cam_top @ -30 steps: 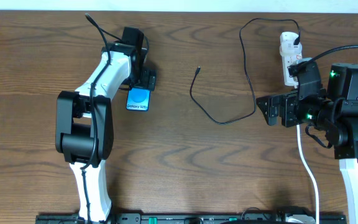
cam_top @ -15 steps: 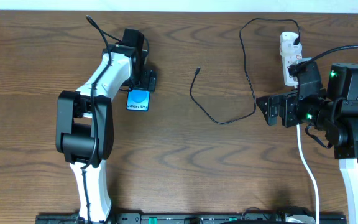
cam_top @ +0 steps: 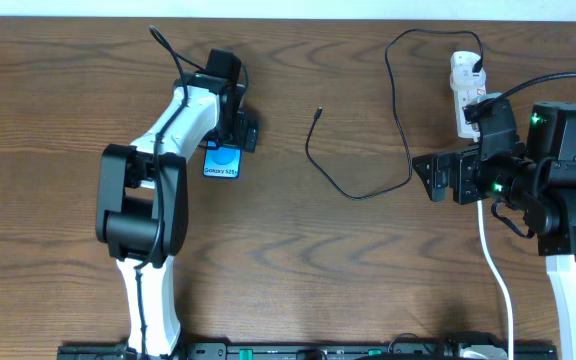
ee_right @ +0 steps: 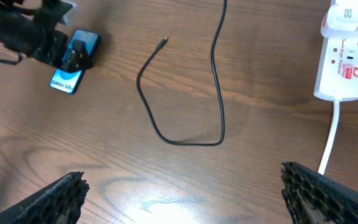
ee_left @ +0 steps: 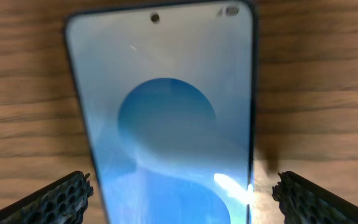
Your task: Plug charger to phone and switch on socket
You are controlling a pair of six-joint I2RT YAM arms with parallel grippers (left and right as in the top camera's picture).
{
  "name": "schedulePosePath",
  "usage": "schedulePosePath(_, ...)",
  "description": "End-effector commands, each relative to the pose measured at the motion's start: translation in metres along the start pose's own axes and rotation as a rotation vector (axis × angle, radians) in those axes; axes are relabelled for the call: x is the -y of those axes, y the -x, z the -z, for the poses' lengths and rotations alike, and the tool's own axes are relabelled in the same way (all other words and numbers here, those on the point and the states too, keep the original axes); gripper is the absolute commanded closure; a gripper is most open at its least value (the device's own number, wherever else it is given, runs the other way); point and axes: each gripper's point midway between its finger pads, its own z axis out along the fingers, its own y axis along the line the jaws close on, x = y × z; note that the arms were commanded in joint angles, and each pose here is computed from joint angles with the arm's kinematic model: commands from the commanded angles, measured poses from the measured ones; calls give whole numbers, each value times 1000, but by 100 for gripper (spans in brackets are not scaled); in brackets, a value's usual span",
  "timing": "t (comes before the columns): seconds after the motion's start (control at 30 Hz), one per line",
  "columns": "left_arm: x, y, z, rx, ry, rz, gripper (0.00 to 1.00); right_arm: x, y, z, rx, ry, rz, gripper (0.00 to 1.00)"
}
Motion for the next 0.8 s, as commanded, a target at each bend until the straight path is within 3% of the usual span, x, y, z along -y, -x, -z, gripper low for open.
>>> schedulePosePath(0.0,-2,-11,-20,-52,12,9,2,-4,5,3,13,8,24,1)
schedulePosePath(0.5,-2,-8,-22,-40,11,9,1,-4,6,3,16,8,25,1)
schedulePosePath(0.77,-2,-8,-22,-41,11,9,9,-4,6,3,17,8,25,1)
